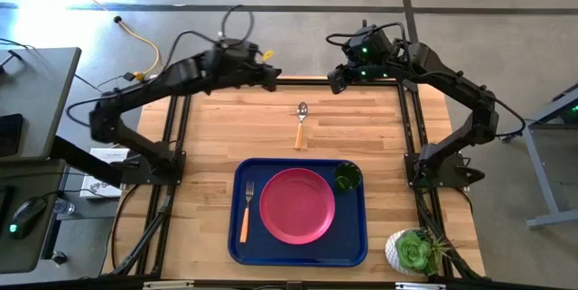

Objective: Pick and place plate/cup/fork/spoon on tray
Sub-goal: Put the yellow spoon on the blue serving tray between the yellow fork and pink plate

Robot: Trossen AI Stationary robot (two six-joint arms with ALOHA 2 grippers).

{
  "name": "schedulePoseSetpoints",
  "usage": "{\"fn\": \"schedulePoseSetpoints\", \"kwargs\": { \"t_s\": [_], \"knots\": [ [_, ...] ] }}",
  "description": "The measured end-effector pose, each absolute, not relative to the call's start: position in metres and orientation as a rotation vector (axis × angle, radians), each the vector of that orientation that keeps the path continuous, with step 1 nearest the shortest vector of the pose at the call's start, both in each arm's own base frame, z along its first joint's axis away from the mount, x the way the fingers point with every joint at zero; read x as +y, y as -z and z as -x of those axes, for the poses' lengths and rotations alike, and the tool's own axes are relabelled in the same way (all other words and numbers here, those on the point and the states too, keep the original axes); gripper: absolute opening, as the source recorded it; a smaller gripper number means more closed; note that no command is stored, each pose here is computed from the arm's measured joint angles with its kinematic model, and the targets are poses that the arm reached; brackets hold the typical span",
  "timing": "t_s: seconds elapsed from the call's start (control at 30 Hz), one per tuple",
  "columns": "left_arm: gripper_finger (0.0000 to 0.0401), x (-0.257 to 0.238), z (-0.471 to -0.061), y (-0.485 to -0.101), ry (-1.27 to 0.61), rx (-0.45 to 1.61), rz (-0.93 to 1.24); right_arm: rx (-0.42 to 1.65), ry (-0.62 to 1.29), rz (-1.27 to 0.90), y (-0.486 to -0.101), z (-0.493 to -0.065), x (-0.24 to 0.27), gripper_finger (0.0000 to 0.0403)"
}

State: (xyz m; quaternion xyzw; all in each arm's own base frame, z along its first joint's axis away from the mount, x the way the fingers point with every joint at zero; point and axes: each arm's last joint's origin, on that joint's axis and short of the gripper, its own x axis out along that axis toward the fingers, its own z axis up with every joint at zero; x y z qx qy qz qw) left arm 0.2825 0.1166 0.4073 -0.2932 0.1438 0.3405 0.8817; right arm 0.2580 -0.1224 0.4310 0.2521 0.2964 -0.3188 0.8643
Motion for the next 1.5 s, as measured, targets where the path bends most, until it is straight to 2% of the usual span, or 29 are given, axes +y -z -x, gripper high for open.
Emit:
{"fn": "schedulePoseSetpoints", "kwargs": {
  "t_s": [0.33,0.63,1.1,1.5],
  "knots": [
    [0.0177,0.139,-0.337,-0.338,-0.837,0.569,0.692,0.644,0.657,-0.495,-0.43,-0.257,-0.122,0.0118],
    [0.0177,0.147,-0.373,-0.273,-0.832,0.756,0.78,0.662,0.654,-0.482,-0.429,-0.257,-0.122,0.0118],
    [0.0177,0.146,-0.401,-0.2,-0.83,0.934,0.867,0.669,0.658,-0.489,-0.428,-0.256,-0.122,0.0118],
    [0.0177,0.135,-0.416,-0.16,-0.795,1.022,0.868,0.666,0.663,-0.501,-0.428,-0.256,-0.122,0.0118]
  ]
}}
